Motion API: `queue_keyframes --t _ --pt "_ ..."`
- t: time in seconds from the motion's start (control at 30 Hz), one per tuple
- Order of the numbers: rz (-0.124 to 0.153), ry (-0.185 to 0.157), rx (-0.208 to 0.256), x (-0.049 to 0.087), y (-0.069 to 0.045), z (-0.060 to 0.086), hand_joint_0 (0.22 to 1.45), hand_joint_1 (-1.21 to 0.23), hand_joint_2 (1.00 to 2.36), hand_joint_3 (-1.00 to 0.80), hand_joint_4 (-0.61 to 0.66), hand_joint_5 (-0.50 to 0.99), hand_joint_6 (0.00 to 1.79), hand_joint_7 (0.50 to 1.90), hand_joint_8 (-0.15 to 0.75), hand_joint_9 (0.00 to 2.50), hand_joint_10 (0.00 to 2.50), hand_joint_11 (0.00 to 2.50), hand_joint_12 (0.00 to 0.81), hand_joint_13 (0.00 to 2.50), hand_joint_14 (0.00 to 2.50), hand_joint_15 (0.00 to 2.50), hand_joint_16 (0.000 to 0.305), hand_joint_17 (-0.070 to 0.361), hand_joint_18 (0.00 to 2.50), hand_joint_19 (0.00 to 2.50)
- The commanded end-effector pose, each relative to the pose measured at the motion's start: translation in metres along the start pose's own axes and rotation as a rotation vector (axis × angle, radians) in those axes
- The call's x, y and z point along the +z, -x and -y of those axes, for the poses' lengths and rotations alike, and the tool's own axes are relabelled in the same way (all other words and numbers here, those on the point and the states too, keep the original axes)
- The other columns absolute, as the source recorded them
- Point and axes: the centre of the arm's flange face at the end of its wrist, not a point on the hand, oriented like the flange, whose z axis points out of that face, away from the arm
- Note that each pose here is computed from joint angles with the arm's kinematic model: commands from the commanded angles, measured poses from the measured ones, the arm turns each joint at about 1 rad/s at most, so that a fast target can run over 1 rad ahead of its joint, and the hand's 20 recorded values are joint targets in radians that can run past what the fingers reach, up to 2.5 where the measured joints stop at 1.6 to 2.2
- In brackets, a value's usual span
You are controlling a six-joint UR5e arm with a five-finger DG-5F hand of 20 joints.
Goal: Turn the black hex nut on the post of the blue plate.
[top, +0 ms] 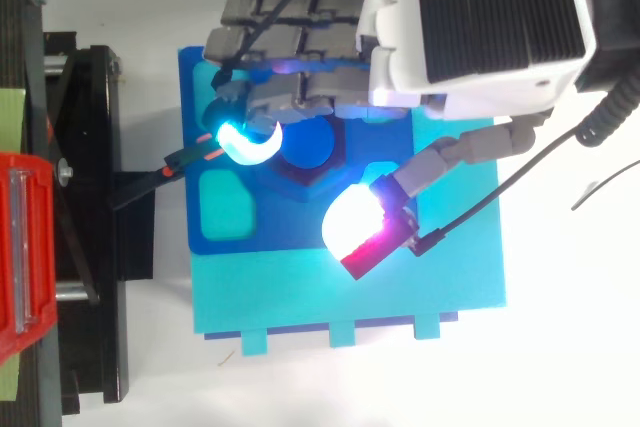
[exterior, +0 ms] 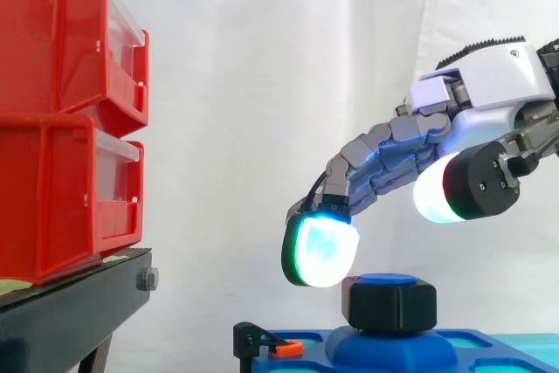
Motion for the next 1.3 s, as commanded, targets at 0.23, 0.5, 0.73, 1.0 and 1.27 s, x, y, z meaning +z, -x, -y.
queue_keyframes --t 0.23,0.5,0.73,1.0,1.27 --pt "-0.009 0.012 -0.002 -0.009 0.004 0.017 0.49 -0.40 1.00 -0.50 0.19 -0.20 0.50 0.77 0.229 0.26 0.00 0.00 0.358 0.09 0.00 0.00 0.055 0.123 0.00 0.05" --pt "-0.015 0.025 -0.002 -0.017 0.007 0.033 0.49 -0.40 1.00 -0.50 0.19 -0.20 0.50 0.77 0.229 0.26 0.00 0.00 0.359 0.10 0.00 0.00 0.055 0.123 0.00 0.05" --pt "-0.025 0.039 0.006 -0.026 0.010 0.049 0.49 -0.40 1.00 -0.50 0.19 -0.20 0.50 0.77 0.228 0.26 0.00 0.00 0.359 0.10 0.00 0.00 0.055 0.123 0.00 0.05" --pt "-0.023 0.046 0.003 -0.032 0.013 0.062 0.49 -0.40 1.00 -0.50 0.18 -0.20 0.50 0.77 0.228 0.26 0.00 0.00 0.360 0.10 0.00 0.00 0.055 0.124 0.00 0.05" --pt "0.015 0.037 -0.009 -0.023 0.034 0.046 0.49 -0.40 1.00 -0.50 0.18 -0.20 0.50 0.77 0.230 0.26 0.00 0.00 0.360 0.10 0.00 0.01 0.055 0.123 0.00 0.05"
